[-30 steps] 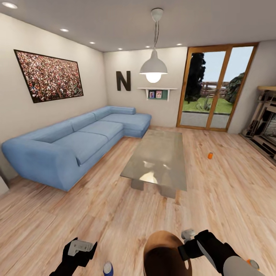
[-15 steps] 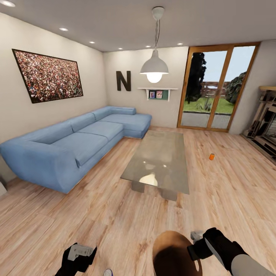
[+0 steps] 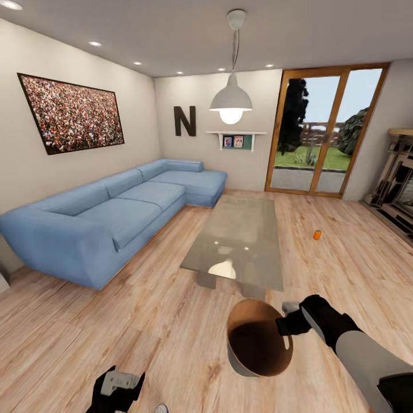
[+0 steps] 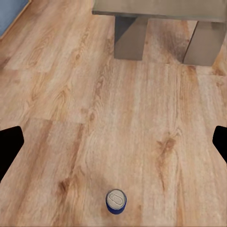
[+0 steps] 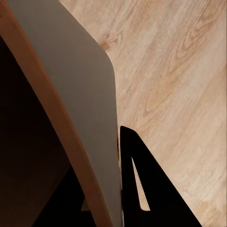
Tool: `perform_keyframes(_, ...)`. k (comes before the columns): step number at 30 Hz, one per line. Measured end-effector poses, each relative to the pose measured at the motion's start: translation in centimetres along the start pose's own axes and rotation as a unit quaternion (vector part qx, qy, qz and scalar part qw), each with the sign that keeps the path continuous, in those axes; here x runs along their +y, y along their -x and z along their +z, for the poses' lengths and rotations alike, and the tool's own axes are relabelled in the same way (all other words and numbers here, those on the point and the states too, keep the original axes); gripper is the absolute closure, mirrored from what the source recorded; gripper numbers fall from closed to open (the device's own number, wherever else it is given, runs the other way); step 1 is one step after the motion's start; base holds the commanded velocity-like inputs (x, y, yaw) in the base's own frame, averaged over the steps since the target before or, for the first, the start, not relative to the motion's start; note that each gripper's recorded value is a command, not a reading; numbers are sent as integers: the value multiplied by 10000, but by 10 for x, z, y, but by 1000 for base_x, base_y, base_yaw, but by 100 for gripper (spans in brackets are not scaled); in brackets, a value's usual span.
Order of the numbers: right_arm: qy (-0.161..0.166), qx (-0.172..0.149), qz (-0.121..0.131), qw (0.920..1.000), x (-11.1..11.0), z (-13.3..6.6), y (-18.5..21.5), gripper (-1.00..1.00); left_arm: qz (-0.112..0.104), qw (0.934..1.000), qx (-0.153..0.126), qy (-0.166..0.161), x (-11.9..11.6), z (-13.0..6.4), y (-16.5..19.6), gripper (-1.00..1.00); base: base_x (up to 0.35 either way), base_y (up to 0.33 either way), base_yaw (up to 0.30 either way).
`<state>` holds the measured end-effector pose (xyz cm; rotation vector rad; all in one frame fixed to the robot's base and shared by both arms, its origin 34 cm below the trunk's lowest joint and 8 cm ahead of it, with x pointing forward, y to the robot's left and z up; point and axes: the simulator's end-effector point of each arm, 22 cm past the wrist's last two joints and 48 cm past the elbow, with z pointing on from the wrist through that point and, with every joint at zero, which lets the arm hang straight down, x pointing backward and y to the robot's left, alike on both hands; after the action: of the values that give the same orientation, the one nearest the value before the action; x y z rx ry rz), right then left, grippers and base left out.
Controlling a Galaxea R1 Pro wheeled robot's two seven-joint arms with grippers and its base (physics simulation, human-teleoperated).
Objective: Put the three can of soda from the living room inside the tash can in the kitchen.
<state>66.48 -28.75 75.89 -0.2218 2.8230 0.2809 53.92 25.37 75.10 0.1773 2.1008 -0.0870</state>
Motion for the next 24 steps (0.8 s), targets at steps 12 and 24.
perform_keyframes(12, -51, 9, 11, 10000, -5, -8, 9, 100, -113, 9979, 641, -6, -2, -6, -68, -100, 235, 0, 0)
perform_keyframes(24, -24, 259, 117, 9996, -1, -8, -1, 100, -94, 9989, 449, 1, -3, -8, -86, -100, 75, 0, 0)
